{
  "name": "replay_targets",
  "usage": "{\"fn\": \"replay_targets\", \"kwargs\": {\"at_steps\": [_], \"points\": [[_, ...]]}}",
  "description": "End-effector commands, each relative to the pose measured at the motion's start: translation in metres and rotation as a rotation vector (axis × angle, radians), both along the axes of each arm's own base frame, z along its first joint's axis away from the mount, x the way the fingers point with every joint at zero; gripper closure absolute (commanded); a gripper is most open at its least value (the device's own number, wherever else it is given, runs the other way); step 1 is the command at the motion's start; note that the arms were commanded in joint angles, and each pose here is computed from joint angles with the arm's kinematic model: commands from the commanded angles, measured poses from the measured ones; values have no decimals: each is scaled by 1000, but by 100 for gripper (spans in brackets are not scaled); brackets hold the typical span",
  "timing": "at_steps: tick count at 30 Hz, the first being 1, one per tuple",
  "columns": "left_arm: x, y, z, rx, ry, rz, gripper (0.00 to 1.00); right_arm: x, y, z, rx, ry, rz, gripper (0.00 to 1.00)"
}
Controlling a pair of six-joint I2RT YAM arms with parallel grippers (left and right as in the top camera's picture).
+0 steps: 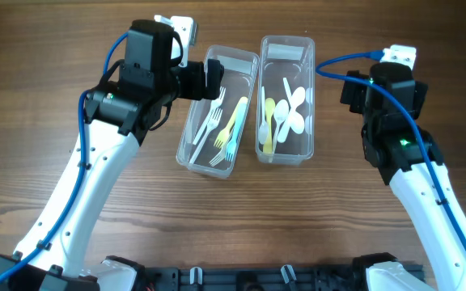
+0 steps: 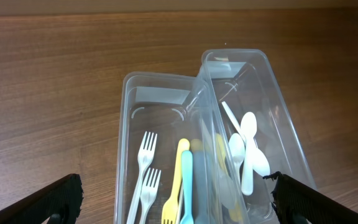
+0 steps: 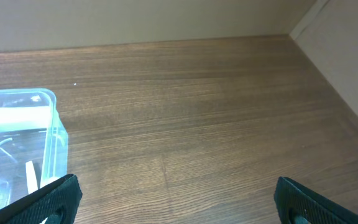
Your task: Pack container
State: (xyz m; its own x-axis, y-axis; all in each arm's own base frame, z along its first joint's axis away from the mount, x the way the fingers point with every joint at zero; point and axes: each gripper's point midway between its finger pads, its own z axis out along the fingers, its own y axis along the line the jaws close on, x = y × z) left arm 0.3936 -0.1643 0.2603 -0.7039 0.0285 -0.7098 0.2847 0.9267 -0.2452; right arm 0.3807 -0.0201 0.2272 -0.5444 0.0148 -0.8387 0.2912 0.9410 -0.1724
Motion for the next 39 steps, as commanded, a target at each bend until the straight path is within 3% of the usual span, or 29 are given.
{"fn": "replay_targets", "kwargs": {"at_steps": [1, 7, 11, 19, 24, 30, 35, 39], "points": [[1, 1, 2, 2, -9, 5, 0, 3, 1, 4, 0, -7, 7, 0], [1, 1, 2, 2, -9, 4, 0, 1, 1, 5, 2, -8, 8, 0], [1, 1, 2, 2, -9, 4, 0, -24, -1, 56, 27, -144, 17, 0], [1, 1, 2, 2, -9, 4, 0, -133, -18, 184, 112, -607, 13, 0], [1, 1, 2, 2, -9, 5, 0, -199, -8, 224, 417, -871, 92, 0], [1, 1, 2, 2, -9, 4, 0, -227, 6, 220, 502, -920, 201, 0], [1, 1, 2, 2, -9, 4, 0, -219, 2, 155, 686, -789, 83, 0], [1, 1, 2, 2, -9, 4, 0, -207, 8, 110, 719, -733, 77, 0]]}}
